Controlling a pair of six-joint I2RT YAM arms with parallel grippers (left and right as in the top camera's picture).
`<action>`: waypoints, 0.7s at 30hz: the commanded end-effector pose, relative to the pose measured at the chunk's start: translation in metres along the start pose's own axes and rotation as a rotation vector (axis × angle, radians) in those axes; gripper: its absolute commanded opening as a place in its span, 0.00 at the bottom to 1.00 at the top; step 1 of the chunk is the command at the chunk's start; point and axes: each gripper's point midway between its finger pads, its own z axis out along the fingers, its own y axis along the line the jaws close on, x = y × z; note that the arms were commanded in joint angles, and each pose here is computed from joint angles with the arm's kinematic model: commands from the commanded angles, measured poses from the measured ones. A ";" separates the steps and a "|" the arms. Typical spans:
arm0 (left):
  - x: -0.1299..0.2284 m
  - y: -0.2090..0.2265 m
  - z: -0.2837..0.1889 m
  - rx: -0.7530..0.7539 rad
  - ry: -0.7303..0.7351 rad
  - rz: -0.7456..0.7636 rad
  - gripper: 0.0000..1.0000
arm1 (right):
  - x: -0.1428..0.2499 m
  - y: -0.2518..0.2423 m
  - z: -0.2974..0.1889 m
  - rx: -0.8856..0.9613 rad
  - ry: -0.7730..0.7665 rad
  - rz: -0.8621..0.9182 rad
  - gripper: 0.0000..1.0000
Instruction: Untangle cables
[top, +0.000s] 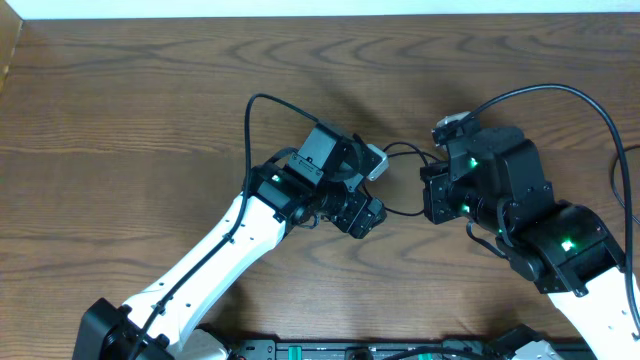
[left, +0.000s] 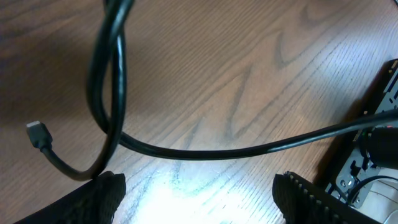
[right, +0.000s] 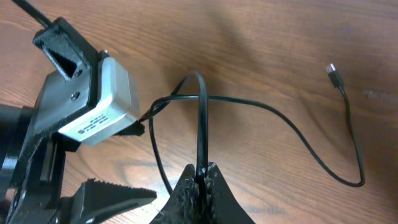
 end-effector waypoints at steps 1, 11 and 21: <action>-0.004 0.003 -0.001 -0.012 -0.011 0.010 0.81 | -0.004 0.003 -0.007 -0.010 -0.013 0.011 0.01; -0.006 0.040 -0.005 -0.231 -0.021 0.011 0.81 | 0.005 0.001 -0.007 -0.001 0.022 0.014 0.01; -0.012 0.066 -0.014 -0.388 -0.045 0.014 0.81 | 0.007 0.013 -0.017 -0.074 0.016 0.011 0.01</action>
